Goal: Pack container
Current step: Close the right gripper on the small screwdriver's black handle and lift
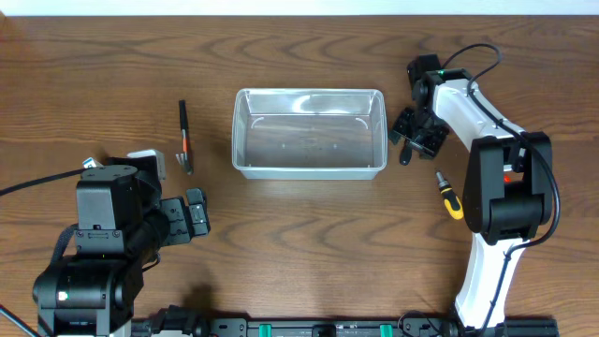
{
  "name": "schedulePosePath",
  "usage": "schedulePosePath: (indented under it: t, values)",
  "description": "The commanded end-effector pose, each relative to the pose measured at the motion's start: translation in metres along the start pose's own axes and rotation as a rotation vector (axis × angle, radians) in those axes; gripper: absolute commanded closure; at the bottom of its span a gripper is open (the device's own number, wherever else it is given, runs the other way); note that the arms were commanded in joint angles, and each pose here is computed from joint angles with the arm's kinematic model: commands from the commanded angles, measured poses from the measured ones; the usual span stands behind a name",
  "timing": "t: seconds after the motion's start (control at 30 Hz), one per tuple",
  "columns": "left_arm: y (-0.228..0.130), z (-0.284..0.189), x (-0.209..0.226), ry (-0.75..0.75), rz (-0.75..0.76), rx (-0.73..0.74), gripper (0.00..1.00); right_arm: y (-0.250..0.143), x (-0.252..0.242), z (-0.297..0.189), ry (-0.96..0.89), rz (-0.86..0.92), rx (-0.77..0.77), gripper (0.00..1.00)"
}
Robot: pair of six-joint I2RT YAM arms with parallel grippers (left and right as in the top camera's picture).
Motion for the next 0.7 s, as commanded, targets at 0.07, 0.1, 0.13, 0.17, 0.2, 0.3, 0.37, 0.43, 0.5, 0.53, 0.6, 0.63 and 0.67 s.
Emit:
schedulePosePath:
  t: [0.07,0.1,0.13,0.17,0.2,0.3,0.37,0.43,0.5,0.53,0.6,0.63,0.67]
  values:
    - [0.0008,-0.0018,0.0009,0.004,0.014,-0.004,0.02,-0.0075,-0.0078,0.013,-0.043,-0.008,0.026,0.5]
    - [0.0008,-0.0018,0.0009,0.004,0.014,-0.004,0.02,-0.0073,-0.0076,0.0129,-0.043,-0.008,0.026,0.53]
    - [0.0008,-0.0018,0.0009,0.004,0.014,-0.004,0.02,-0.0073,-0.0076,0.0129,-0.043,-0.008,0.026,0.55]
    - [0.0008,-0.0018,0.0009,0.004,0.014,-0.004,0.02,-0.0074,-0.0077,0.013,-0.043,-0.008,0.026,0.57]
    - [0.0008,-0.0018,0.0009,0.004,0.014,-0.004,0.02,-0.0074,-0.0077,0.0129,-0.043,-0.008,0.026,0.59]
    - [0.0008,-0.0018,0.0009,0.004,0.014,-0.004,0.02,-0.0074,-0.0077,0.0129,-0.043,-0.008,0.026,0.65]
    - [0.0008,-0.0018,0.0009,0.004,0.014,-0.004,0.02,-0.0075,-0.0078,0.013,-0.043,-0.008,0.026,0.68]
    - [0.0008,-0.0018,0.0009,0.004,0.014,-0.004,0.02,-0.0075,-0.0078,0.013,-0.043,-0.008,0.026,0.73]
    - [0.0008,-0.0018,0.0009,0.004,0.014,-0.004,0.02,-0.0075,-0.0078,0.013,-0.043,-0.008,0.026,0.78]
    - [0.0008,-0.0018,0.0009,0.004,0.014,-0.004,0.02,-0.0075,-0.0077,0.0129,-0.043,-0.008,0.027,0.8]
    - [0.0008,-0.0018,0.0009,0.004,0.014,-0.004,0.02,-0.0074,-0.0076,0.0129,-0.043,-0.008,0.026,0.85]
    - [0.0008,-0.0018,0.0009,0.004,0.014,-0.004,0.02,-0.0075,-0.0077,0.0129,-0.043,-0.008,0.027,0.88]
    - [0.0008,-0.0018,0.0009,0.004,0.014,-0.004,0.02,-0.0076,-0.0078,0.013,-0.044,-0.008,0.027,0.89]
Point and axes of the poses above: each gripper's point midway between its finger pads, its own z axis out along the fingers, its own x axis along the line the jaws close on, y = z × x, the point moved 4 cm from there along -z, back along the fingers, and after that the axes turned 7 degrees about z, right-handed, at the moved point
